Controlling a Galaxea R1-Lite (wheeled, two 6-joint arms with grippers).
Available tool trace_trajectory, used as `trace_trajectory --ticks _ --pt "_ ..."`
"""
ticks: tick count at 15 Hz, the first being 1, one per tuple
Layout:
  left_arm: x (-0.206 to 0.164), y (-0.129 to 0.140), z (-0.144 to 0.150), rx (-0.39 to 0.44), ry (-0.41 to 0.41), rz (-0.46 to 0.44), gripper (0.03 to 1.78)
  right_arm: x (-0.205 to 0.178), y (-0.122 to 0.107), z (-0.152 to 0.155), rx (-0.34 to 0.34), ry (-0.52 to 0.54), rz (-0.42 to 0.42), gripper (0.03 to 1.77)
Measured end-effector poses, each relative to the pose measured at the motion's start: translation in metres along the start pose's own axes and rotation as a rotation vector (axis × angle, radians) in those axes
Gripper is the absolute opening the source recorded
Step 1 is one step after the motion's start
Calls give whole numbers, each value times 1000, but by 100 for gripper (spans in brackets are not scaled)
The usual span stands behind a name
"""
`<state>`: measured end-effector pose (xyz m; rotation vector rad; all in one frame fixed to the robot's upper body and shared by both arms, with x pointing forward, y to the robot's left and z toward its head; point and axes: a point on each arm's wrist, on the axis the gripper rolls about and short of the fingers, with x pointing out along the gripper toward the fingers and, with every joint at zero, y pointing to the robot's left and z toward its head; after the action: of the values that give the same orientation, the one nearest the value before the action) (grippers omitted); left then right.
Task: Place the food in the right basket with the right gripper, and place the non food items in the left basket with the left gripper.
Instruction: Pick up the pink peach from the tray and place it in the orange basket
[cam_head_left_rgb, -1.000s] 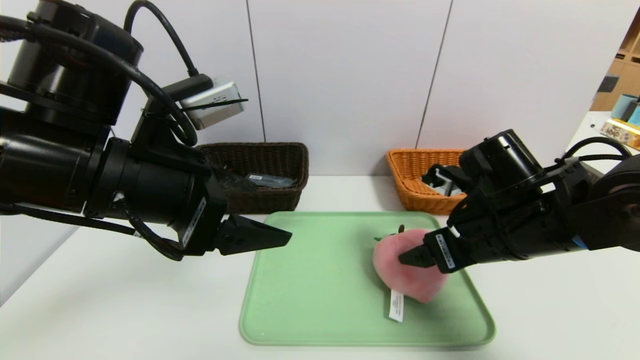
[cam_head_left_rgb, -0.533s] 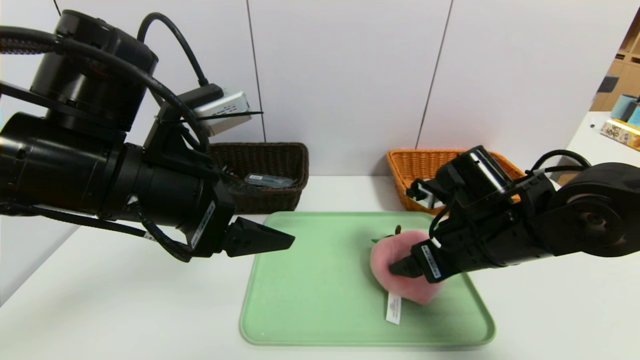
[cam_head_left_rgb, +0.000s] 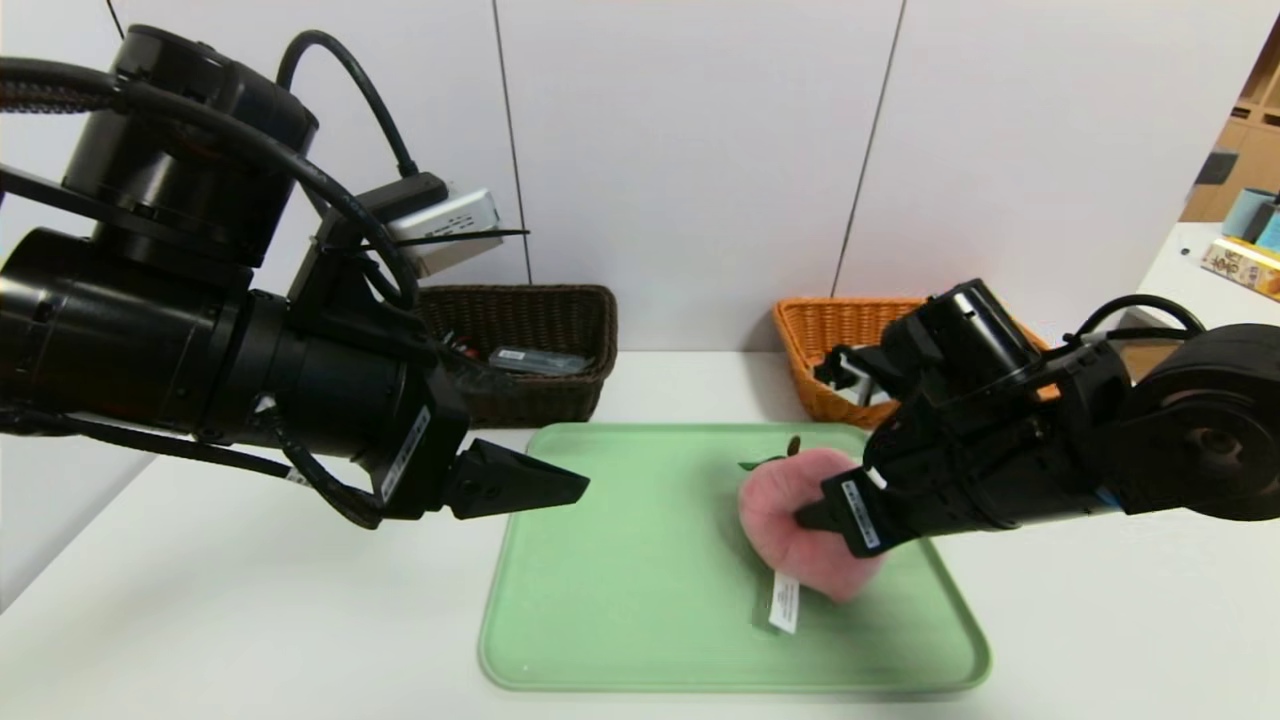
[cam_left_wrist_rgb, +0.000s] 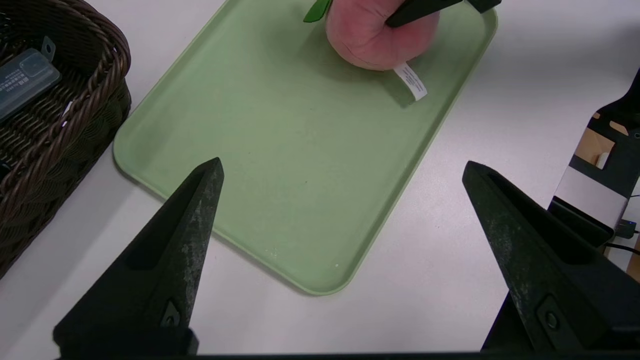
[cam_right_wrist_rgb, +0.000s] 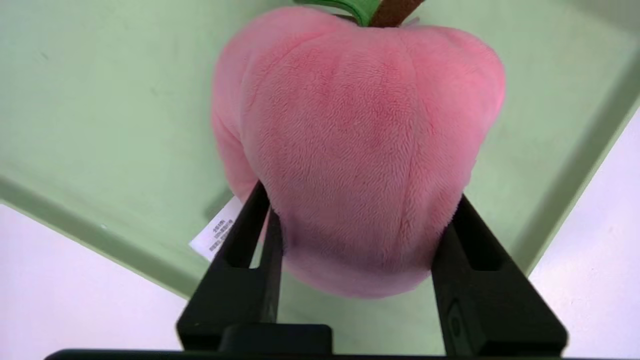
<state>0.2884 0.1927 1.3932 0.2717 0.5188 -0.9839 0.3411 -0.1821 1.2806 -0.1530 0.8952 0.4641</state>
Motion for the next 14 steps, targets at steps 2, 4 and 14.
trace_trajectory --ticks 2,4,14 --pt "-1 0 0 1 -2 0 169 -10 0 6 8 -87 7 64" --pt "-2 -1 0 2 -3 0 169 -22 0 9 10 -137 10 64" --pt "-5 -3 -3 2 -4 2 169 -75 -42 39 72 -461 -121 64"
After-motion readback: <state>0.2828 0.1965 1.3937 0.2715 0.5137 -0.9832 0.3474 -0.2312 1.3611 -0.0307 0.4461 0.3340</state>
